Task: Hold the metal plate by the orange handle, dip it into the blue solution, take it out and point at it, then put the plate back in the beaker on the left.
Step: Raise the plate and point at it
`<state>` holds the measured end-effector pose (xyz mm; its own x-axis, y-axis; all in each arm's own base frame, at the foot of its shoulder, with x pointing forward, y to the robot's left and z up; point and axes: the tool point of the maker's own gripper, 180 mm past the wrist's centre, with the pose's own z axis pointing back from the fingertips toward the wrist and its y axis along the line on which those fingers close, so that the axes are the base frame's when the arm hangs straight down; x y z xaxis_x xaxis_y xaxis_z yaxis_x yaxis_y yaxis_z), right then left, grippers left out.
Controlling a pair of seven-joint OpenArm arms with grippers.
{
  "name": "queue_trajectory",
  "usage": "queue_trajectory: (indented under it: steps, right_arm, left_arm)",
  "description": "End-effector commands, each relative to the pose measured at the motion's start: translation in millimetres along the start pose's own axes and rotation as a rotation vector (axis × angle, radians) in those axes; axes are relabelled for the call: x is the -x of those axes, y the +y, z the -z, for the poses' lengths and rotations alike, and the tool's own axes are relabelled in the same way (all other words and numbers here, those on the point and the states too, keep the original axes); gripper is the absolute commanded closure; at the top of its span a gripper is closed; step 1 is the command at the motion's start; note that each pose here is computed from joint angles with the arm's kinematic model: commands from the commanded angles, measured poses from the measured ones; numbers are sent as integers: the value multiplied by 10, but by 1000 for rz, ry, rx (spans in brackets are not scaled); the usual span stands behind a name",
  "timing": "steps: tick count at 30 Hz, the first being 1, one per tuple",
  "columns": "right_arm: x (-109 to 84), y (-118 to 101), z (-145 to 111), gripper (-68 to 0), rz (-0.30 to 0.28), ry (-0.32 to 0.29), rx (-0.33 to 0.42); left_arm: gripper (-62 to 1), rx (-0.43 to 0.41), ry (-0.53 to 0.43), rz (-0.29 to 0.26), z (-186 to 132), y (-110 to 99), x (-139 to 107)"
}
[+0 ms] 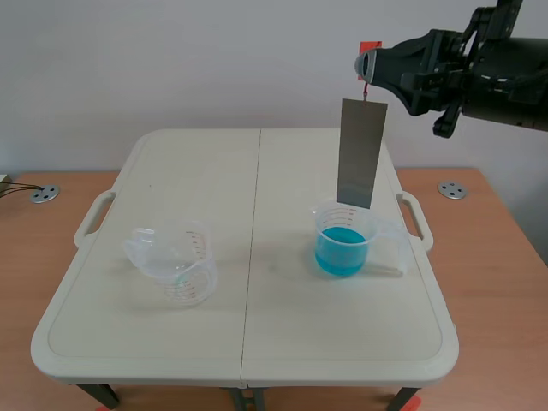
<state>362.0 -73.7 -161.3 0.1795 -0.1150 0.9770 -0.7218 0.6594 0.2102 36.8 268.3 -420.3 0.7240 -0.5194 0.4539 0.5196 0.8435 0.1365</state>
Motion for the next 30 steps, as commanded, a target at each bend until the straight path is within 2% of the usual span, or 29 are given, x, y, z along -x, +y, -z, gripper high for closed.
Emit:
queue_trajectory:
  steps: [1, 5, 9, 16, 20, 25, 30]
  right_arm:
    - [-177, 29, -34, -15, -31, -42, -18]
    - [-270, 72, -61, -15, -31, -67, -37]
    - [-333, 91, -85, -15, -41, -80, -45]
    - [-395, 74, -118, -15, -30, -103, -44]
    - [-406, 102, -117, -15, -35, -100, -51]
    - [-425, 120, -120, -15, -24, -109, -62]
    - [-427, 122, -120, -15, -24, -110, -62]
  left_arm:
    - [-19, -1, -13, 11, -9, 30, -48]
    - [-19, -3, -30, 51, -21, 152, -152]
    - [-19, -38, -93, 50, -67, 427, -415]
    - [-19, -117, -285, 48, -221, 1011, -1202]
    - [-19, -135, -404, 56, -288, 1222, -1683]
    - [-19, -144, -552, 64, -425, 1352, -2234]
    - [-19, -64, -663, 111, -510, 1203, -2656]
